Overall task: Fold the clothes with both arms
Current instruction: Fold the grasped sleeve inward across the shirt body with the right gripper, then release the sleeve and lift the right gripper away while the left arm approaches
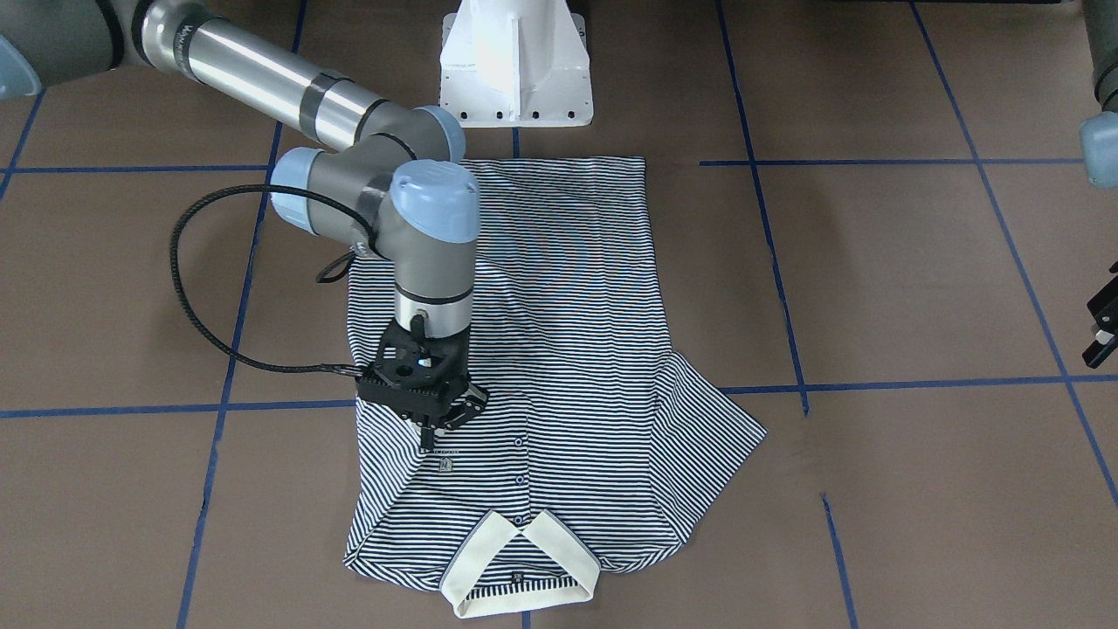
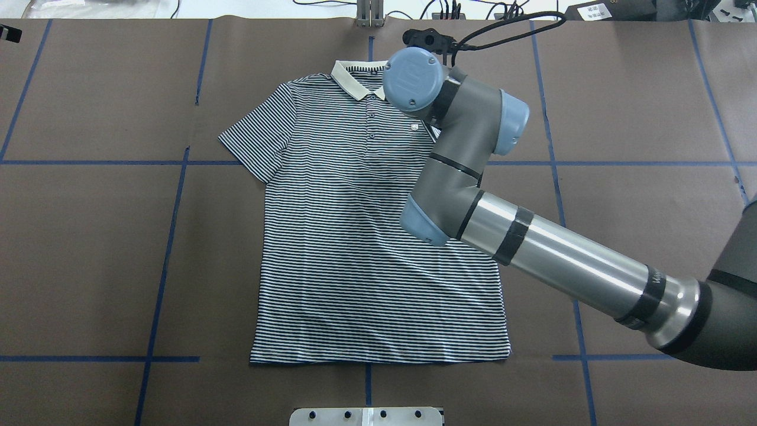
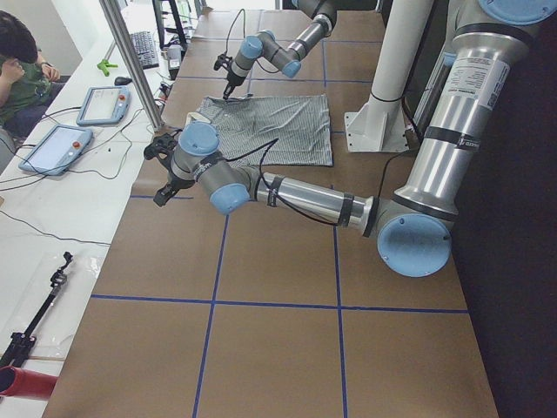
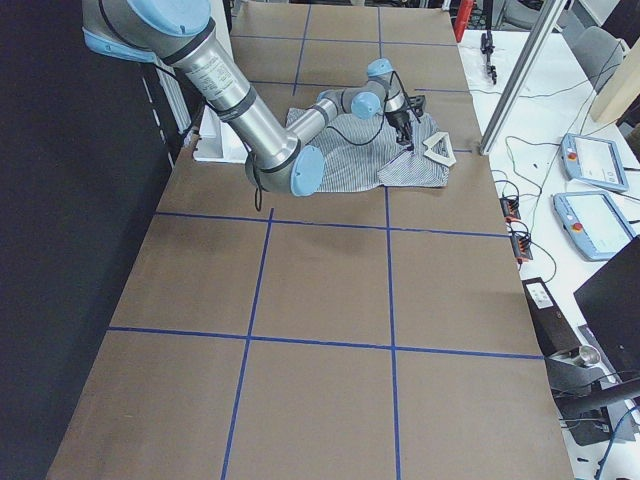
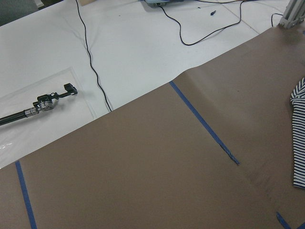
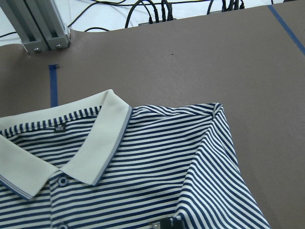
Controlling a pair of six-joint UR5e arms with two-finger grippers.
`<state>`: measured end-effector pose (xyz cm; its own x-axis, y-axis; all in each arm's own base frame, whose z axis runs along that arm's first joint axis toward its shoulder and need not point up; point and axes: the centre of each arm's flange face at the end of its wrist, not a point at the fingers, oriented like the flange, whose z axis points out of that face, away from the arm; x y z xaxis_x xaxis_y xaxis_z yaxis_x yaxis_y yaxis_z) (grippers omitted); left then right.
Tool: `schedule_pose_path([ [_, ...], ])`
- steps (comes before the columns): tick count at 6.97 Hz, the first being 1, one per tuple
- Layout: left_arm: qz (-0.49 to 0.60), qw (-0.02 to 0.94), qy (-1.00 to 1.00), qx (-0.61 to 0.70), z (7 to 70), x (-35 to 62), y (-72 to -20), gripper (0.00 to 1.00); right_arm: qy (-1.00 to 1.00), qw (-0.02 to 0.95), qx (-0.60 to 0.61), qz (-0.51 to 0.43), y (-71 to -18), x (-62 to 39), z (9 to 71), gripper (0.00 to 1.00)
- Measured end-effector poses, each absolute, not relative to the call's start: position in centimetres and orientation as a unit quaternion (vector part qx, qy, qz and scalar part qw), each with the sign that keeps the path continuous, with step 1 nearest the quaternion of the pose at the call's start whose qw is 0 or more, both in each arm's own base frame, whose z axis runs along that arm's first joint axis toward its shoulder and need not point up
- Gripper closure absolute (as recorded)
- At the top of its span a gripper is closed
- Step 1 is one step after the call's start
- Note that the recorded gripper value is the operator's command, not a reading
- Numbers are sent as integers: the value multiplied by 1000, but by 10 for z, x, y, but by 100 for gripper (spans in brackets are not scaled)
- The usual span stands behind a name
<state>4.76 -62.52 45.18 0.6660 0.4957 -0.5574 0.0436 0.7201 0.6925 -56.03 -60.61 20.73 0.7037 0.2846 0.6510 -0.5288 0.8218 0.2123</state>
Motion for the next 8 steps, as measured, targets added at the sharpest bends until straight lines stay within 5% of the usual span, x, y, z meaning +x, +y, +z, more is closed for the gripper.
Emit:
schedule_pose_path([
  [1,134,844,386,348,453,48,-625,0,-305,902,199,232,-608,-577,199,100],
  [2,134,844,386,348,454,48,-624,0,-302,903,201,232,-605,-585,196,5],
  [8,177,821,406,360,436,106,-620,0,-324,919,177,140,-665,-502,189,0],
])
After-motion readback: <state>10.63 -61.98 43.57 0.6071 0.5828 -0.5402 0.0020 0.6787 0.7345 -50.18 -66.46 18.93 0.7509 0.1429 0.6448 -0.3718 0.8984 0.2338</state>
